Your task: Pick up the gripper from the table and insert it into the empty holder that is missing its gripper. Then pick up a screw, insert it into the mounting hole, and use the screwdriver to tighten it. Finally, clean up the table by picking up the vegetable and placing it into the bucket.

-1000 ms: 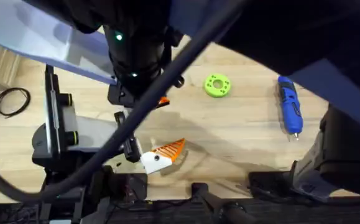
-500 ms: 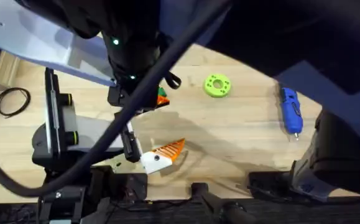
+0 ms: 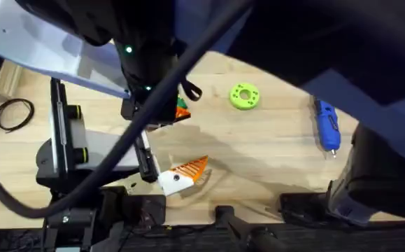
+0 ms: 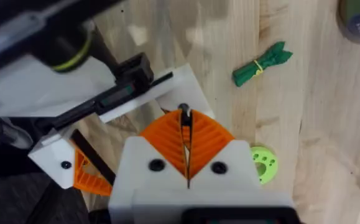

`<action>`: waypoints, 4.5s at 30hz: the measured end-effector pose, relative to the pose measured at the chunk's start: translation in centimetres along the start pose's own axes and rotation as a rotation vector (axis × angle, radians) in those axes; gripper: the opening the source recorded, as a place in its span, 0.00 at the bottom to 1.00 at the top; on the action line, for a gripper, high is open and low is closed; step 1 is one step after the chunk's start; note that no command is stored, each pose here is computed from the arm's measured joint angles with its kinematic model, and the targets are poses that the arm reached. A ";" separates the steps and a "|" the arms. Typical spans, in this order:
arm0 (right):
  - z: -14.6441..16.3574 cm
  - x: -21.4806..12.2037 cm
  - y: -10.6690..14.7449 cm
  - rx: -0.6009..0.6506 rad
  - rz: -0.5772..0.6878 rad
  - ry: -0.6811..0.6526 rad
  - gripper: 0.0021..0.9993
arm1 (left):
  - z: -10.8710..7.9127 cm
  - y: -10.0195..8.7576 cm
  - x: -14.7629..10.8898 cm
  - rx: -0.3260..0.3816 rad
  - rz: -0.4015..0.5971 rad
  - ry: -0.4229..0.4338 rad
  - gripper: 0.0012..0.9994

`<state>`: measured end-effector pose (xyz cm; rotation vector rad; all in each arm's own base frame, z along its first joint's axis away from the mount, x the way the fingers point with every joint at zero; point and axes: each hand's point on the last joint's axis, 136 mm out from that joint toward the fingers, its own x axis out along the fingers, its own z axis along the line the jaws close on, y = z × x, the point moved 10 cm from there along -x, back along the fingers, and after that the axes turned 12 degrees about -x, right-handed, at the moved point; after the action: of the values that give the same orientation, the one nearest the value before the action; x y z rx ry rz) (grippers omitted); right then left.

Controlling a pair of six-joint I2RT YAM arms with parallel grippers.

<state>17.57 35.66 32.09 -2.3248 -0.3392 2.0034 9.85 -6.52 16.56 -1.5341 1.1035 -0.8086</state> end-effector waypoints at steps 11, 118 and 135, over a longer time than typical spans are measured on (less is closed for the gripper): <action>0.0 0.9 -0.3 -0.001 0.009 -0.019 0.00 | 0.0 0.0 0.0 -0.011 0.000 0.000 0.99; 0.2 -3.3 40.0 1.728 0.097 0.491 0.99 | 0.0 0.0 0.0 -0.007 0.000 0.001 0.00; -0.3 5.3 43.2 1.672 0.139 0.277 0.99 | 0.0 0.0 0.0 -0.007 0.000 0.001 0.00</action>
<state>24.25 -5.36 19.14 -1.3341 1.0806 0.9920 9.85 -6.52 16.54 -1.5397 1.1079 -0.8058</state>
